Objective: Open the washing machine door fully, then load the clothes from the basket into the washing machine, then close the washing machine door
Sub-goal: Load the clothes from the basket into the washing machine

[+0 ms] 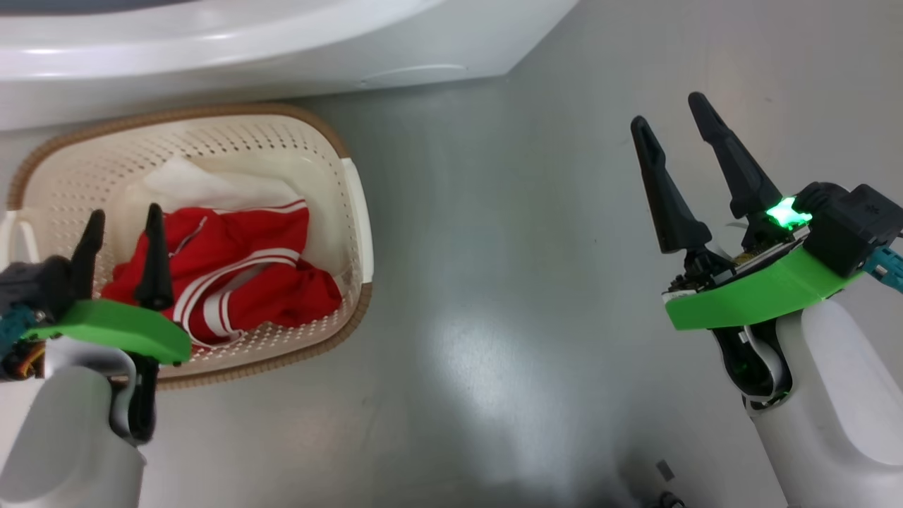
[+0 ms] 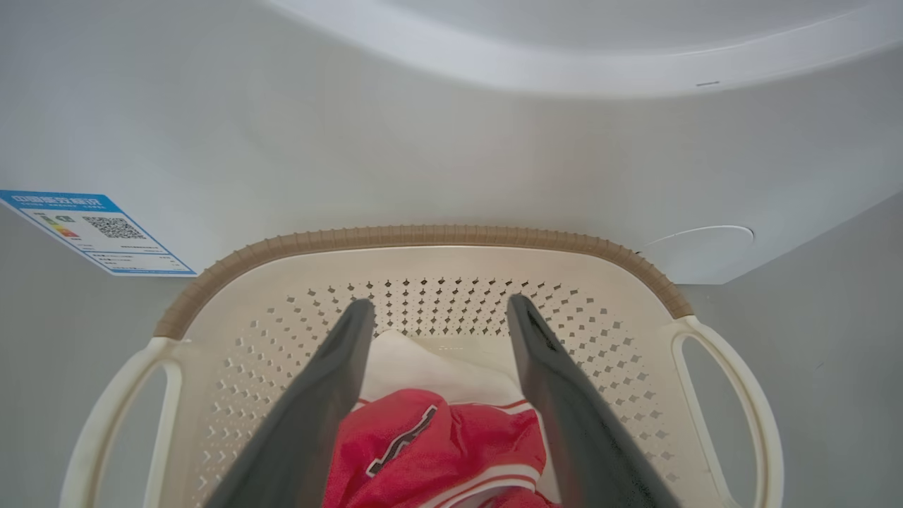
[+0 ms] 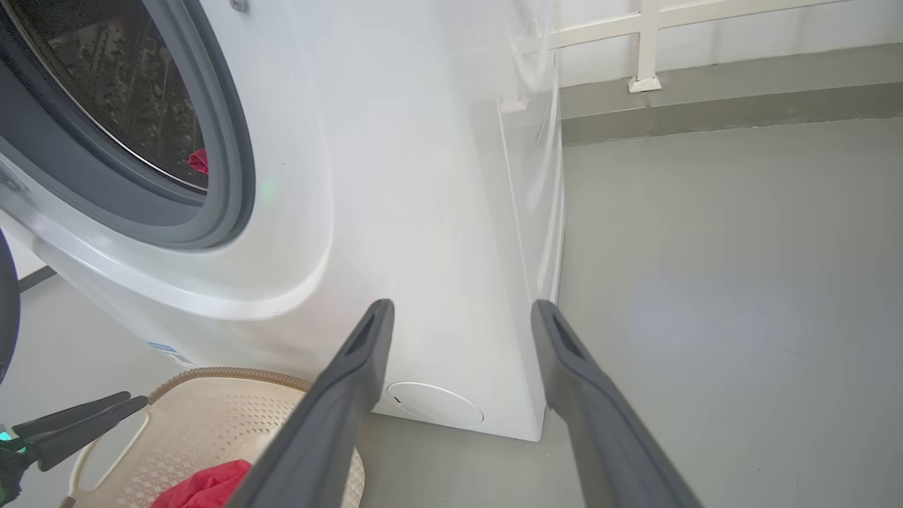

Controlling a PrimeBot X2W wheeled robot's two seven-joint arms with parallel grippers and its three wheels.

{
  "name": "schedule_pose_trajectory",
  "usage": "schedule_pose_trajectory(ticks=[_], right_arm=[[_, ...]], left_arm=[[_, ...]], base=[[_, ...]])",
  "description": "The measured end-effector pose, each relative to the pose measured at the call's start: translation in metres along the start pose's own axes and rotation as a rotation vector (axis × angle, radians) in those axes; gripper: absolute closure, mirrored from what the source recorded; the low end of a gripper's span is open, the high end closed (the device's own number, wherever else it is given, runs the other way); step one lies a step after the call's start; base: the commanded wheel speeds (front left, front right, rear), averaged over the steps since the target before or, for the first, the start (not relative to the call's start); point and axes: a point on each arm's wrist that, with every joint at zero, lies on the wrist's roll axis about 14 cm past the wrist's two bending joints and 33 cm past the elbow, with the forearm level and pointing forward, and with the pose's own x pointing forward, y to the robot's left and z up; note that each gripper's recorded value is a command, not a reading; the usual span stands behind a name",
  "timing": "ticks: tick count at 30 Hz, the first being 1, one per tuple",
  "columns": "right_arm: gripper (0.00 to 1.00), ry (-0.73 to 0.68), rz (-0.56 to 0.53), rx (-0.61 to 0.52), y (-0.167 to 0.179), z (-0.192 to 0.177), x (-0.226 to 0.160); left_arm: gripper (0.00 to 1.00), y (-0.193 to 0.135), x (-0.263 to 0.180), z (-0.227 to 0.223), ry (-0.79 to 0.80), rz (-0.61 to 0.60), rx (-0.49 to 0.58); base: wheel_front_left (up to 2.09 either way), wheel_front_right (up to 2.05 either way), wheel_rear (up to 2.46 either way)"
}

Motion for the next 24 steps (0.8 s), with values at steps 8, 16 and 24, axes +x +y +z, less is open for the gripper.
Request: schedule_pose_trajectory(ticks=[8,16,24], right_arm=[[0.0,0.023,-0.027,0.005,-0.01,-0.014,0.003],[0.0,0.055,-0.056,0.007,-0.021,-0.031,0.001],[0.0,0.073,-0.073,0.002,-0.031,-0.045,0.006]], left_arm=[[0.0,0.017,0.022,-0.039,0.126,0.028,-0.024],[0.0,0.024,0.041,-0.069,0.219,0.038,-0.025],[0.0,0.018,0.059,-0.105,0.325,0.018,-0.037]], base=[[0.0,0.0,0.0],[0.0,0.0,0.0],[0.0,0.0,0.0]])
